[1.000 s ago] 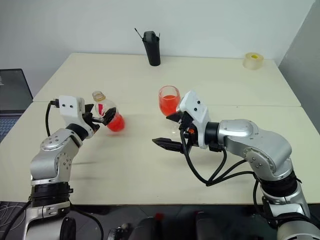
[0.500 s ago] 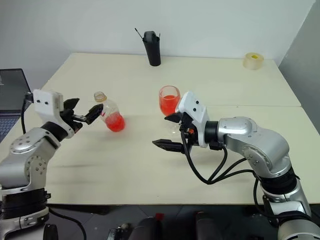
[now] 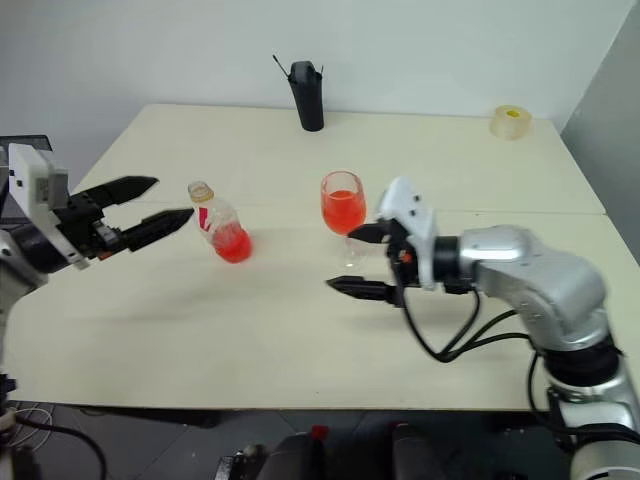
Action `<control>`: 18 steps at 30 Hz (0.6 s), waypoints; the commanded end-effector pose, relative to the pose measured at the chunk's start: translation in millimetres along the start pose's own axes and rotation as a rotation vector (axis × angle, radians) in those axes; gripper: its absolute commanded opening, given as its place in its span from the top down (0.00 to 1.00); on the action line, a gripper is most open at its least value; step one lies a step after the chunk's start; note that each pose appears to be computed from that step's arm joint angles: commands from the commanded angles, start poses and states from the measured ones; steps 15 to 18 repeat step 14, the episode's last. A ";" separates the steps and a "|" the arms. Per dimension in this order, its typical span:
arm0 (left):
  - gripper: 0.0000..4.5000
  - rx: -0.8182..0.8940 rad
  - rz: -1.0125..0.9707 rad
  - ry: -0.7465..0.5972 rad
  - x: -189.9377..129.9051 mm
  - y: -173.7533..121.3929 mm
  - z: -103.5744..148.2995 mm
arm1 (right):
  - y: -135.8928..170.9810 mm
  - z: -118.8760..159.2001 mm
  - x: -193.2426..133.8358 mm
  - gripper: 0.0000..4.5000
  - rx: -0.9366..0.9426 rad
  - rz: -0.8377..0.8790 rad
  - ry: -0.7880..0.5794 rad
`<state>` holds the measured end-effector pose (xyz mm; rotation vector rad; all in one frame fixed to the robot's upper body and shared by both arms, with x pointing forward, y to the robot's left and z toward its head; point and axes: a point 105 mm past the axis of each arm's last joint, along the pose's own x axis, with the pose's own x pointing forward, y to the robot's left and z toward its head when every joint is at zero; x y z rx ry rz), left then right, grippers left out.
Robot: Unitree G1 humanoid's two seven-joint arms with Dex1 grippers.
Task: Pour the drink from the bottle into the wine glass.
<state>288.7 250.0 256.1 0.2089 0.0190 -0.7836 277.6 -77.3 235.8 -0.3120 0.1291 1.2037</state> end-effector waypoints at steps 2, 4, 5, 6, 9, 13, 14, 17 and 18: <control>0.00 0.017 -0.181 0.029 -15.1 -20.7 18.7 | -19.8 2.8 -46.1 0.00 -0.001 -0.088 0.016; 0.00 0.014 -0.187 0.041 -20.6 -16.6 17.2 | -29.4 -5.1 -66.4 0.00 0.000 -0.136 0.053; 0.00 0.013 -0.182 0.042 -22.8 -13.0 16.3 | -32.8 -6.9 -74.8 0.00 0.006 -0.152 0.059; 0.00 0.014 -0.178 0.040 -24.1 -10.5 16.2 | -35.2 -7.5 -81.7 0.00 0.011 -0.162 0.058; 0.00 0.008 -0.183 0.028 -24.0 -8.0 17.2 | -39.5 -8.5 -94.5 0.00 0.005 -0.180 0.059; 0.00 0.003 -0.206 0.024 -22.9 -9.4 17.6 | -38.6 -6.4 -96.1 0.00 0.003 -0.169 0.043; 0.00 0.005 -0.207 0.019 -22.6 -9.4 18.5 | -38.1 -6.0 -95.3 0.00 0.001 -0.166 0.040; 0.00 0.005 -0.207 0.019 -22.6 -9.4 18.5 | -38.1 -6.0 -95.3 0.00 0.001 -0.166 0.040; 0.00 0.005 -0.207 0.019 -22.6 -9.4 18.5 | -38.1 -6.0 -95.3 0.00 0.001 -0.166 0.040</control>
